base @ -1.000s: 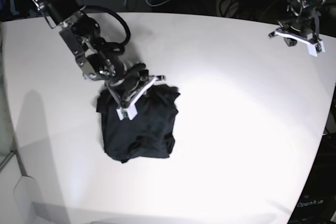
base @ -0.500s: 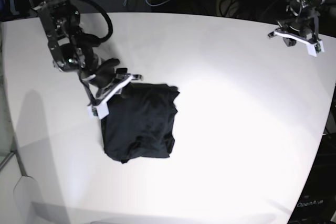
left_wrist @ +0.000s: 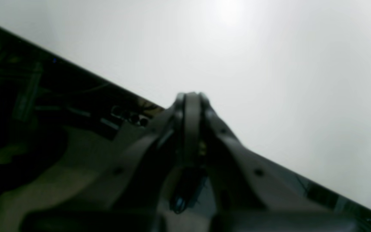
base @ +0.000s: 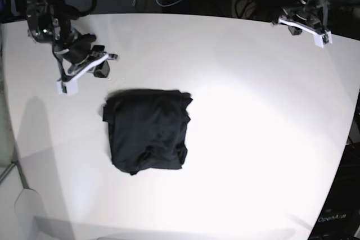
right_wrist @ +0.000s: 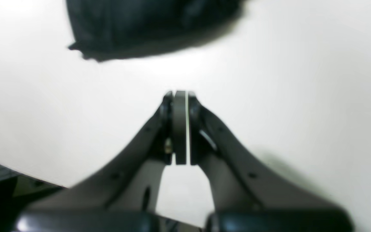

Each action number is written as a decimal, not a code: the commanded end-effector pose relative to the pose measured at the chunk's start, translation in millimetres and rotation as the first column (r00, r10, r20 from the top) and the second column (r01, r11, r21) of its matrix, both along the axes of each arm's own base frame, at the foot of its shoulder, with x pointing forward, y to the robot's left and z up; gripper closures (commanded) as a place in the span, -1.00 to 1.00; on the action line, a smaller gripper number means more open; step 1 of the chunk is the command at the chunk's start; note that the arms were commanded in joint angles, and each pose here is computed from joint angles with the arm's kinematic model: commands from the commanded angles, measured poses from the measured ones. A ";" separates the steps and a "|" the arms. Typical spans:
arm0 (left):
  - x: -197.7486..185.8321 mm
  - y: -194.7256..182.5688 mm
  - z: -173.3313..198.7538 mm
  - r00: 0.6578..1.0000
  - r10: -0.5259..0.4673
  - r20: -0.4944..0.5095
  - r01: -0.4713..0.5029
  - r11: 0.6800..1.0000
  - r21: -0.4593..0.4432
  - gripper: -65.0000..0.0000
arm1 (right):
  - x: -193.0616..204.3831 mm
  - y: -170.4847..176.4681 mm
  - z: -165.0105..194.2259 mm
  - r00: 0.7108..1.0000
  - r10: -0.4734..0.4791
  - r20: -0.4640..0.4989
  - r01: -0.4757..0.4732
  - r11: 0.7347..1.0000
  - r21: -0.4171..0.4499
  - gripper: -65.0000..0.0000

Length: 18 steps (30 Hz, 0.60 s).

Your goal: Fold the T-shirt properly

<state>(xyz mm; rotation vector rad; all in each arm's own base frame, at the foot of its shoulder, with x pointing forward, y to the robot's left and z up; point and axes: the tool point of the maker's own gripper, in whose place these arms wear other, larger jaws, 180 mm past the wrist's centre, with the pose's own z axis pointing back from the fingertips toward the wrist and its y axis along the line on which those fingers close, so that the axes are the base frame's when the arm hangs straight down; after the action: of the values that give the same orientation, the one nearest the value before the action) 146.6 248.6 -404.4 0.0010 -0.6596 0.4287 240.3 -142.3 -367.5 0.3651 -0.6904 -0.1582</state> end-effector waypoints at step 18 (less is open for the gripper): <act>-34.0 -3.3 2.2 0.999 0.000 -0.050 0.001 1.000 0.010 1.00 | -91.8 -71.7 -23.0 0.962 -0.221 -0.157 0.209 0.974 -0.091 1.00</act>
<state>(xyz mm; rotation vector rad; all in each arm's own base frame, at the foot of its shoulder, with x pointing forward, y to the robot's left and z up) 114.6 242.7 -407.0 0.0099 -0.6020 0.4305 145.4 -212.1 -396.9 0.2050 -0.5446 -0.3832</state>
